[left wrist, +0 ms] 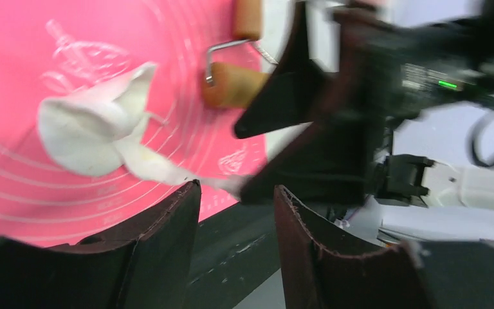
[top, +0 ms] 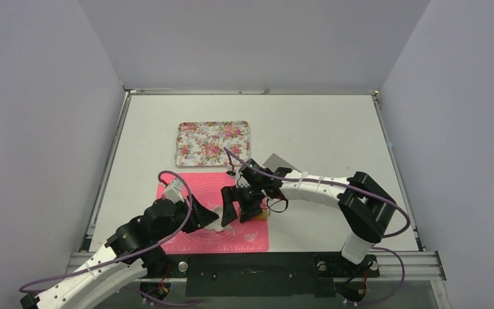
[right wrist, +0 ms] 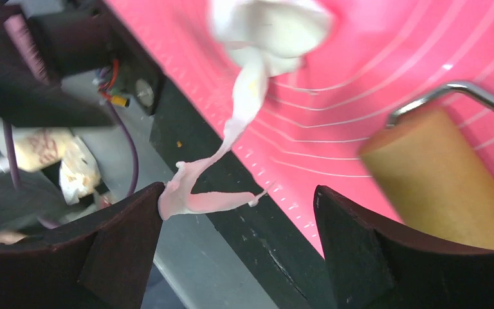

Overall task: Roll out the dumpling wrappers from the dough
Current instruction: Remove the dumpling wrapper from the work surface.

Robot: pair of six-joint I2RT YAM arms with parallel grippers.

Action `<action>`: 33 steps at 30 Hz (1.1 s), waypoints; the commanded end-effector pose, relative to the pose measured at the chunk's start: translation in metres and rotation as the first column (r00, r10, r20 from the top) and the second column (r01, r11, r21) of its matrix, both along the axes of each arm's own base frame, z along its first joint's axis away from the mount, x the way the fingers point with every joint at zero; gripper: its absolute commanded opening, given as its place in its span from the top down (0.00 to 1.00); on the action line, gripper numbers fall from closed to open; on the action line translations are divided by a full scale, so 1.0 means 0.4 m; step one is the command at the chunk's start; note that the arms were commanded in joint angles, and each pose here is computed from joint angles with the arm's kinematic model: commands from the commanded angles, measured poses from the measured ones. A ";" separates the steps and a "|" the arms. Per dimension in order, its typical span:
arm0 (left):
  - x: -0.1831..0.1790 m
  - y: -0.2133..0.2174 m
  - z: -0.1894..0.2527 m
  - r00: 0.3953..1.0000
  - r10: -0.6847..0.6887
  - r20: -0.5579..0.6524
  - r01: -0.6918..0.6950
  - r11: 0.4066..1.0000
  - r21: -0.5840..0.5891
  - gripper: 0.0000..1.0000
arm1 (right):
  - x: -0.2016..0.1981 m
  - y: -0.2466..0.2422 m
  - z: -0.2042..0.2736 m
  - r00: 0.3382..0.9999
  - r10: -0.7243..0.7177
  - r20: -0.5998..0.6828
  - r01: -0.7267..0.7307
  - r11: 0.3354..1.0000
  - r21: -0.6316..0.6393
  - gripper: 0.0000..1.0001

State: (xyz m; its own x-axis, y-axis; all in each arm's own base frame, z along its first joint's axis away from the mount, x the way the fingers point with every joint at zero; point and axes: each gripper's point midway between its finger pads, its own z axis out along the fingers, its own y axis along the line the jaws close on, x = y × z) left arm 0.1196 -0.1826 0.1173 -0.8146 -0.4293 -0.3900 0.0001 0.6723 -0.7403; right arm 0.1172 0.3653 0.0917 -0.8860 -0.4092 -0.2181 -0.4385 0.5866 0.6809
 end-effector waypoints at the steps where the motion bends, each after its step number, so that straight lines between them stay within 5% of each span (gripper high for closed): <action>1: 0.026 -0.050 0.132 0.968 -0.084 0.235 0.110 0.989 -0.098 0.55 | 0.034 0.018 -0.002 0.974 -0.161 -0.156 0.153 0.986 -0.067 0.20; 6: 0.051 -0.068 0.120 0.960 -0.101 0.261 0.117 0.992 -0.047 0.52 | 0.084 0.003 -0.044 0.917 -0.305 -0.255 0.266 0.948 -0.176 0.20; 24: 0.113 -0.073 0.080 0.955 0.032 0.296 -0.044 0.999 0.032 0.47 | 0.161 0.098 0.088 0.684 -0.587 -0.432 0.624 0.778 -0.068 0.21; 29: 0.116 -0.038 0.037 0.960 0.076 0.269 -0.127 0.976 0.176 0.49 | 0.155 0.098 0.091 0.671 -0.602 -0.434 0.641 0.765 -0.070 0.23; 33: 0.120 -0.048 0.050 0.951 0.098 0.293 -0.156 0.970 0.184 0.52 | 0.142 0.101 0.090 0.673 -0.602 -0.430 0.638 0.766 -0.075 0.24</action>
State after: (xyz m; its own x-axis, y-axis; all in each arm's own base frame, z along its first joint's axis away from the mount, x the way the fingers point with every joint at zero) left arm 0.1529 -0.2022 0.1082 -0.6875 -0.3306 -0.6466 0.1297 0.8202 -0.5573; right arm 0.1708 0.3990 0.1063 -0.9387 0.2453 0.2423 0.3438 0.6124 0.7119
